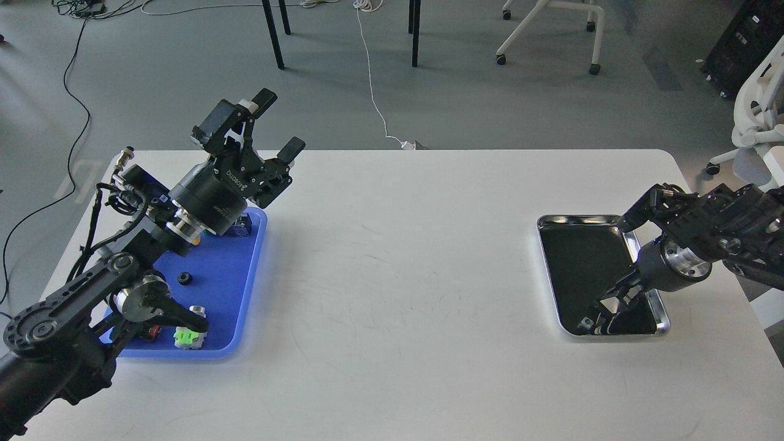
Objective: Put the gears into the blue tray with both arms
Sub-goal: 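Lower the right gripper into the metal tray and grasp another black gear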
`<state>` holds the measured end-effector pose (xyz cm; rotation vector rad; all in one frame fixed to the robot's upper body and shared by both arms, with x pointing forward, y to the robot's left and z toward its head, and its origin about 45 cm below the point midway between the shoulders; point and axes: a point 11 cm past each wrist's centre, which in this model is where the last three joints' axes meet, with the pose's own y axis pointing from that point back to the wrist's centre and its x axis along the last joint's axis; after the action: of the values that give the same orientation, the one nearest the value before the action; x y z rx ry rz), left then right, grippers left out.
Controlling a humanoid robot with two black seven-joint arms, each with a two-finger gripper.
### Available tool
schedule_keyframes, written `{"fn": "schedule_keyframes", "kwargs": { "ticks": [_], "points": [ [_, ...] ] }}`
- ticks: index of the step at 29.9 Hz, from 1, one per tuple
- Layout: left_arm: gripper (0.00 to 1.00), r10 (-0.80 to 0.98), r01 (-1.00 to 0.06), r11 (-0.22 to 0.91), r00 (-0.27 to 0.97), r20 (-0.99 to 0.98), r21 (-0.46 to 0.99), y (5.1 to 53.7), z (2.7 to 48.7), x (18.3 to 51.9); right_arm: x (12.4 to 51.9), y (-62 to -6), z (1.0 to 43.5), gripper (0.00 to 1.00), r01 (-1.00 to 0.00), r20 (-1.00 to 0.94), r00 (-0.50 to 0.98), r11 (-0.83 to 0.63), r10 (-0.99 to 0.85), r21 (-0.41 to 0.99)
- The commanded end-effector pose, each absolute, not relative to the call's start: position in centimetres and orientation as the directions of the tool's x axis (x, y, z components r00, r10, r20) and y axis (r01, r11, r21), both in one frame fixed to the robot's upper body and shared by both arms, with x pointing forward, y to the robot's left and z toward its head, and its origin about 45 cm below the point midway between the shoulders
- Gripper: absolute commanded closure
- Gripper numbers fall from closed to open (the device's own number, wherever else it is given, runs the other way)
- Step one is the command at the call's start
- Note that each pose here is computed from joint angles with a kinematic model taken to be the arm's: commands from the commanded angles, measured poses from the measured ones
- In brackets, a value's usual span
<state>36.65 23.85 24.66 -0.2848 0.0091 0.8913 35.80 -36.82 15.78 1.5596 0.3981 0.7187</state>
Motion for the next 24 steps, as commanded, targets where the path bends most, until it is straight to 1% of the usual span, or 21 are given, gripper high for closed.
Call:
{"fn": "schedule_keyframes", "kwargs": {
  "ticks": [1,3,8,11,13,15,17,19,24],
  "points": [
    [0.02,0.767,-0.769,0.592,0.63,-0.126,-0.242,23.89,24.67,36.68,35.71,-36.6,15.35,0.46,-0.156,0.204,0.74,-0.131,0.641,0.979],
    [0.02,0.766,-0.768,0.592,0.63,-0.126,-0.243,23.85,24.7,36.67,35.91,-36.7,15.29,0.49,-0.162,0.205,0.741,-0.126,0.64,0.979],
    [0.02,0.766,-0.769,0.593,0.63,-0.125,-0.241,23.9,24.69,36.67,35.88,-36.55,14.85,0.49,-0.156,0.199,0.74,-0.123,0.642,0.98],
    [0.02,0.766,-0.769,0.593,0.63,-0.125,-0.241,23.9,24.69,36.67,35.86,-36.59,14.81,0.61,-0.156,0.198,0.742,-0.123,0.64,0.98],
    [0.02,0.767,-0.769,0.593,0.63,-0.124,-0.24,23.95,24.7,36.68,35.85,-36.66,14.83,0.65,-0.157,0.198,0.743,-0.122,0.64,0.98],
    [0.02,0.767,-0.769,0.593,0.63,-0.124,-0.24,23.95,24.7,36.68,35.82,-36.62,14.82,0.72,-0.156,0.198,0.742,-0.123,0.64,0.98],
    [0.02,0.767,-0.769,0.593,0.63,-0.124,-0.24,23.95,24.7,36.68,35.79,-36.59,14.8,0.77,-0.154,0.198,0.742,-0.124,0.64,0.98],
    [0.02,0.767,-0.769,0.593,0.63,-0.124,-0.24,23.95,24.7,36.68,35.84,-36.57,14.86,0.8,-0.156,0.199,0.741,-0.124,0.641,0.98],
    [0.02,0.767,-0.769,0.593,0.63,-0.124,-0.24,23.95,24.7,36.68,35.94,-36.4,15.11,0.82,-0.159,0.206,0.741,-0.131,0.639,0.978]
  ]
}}
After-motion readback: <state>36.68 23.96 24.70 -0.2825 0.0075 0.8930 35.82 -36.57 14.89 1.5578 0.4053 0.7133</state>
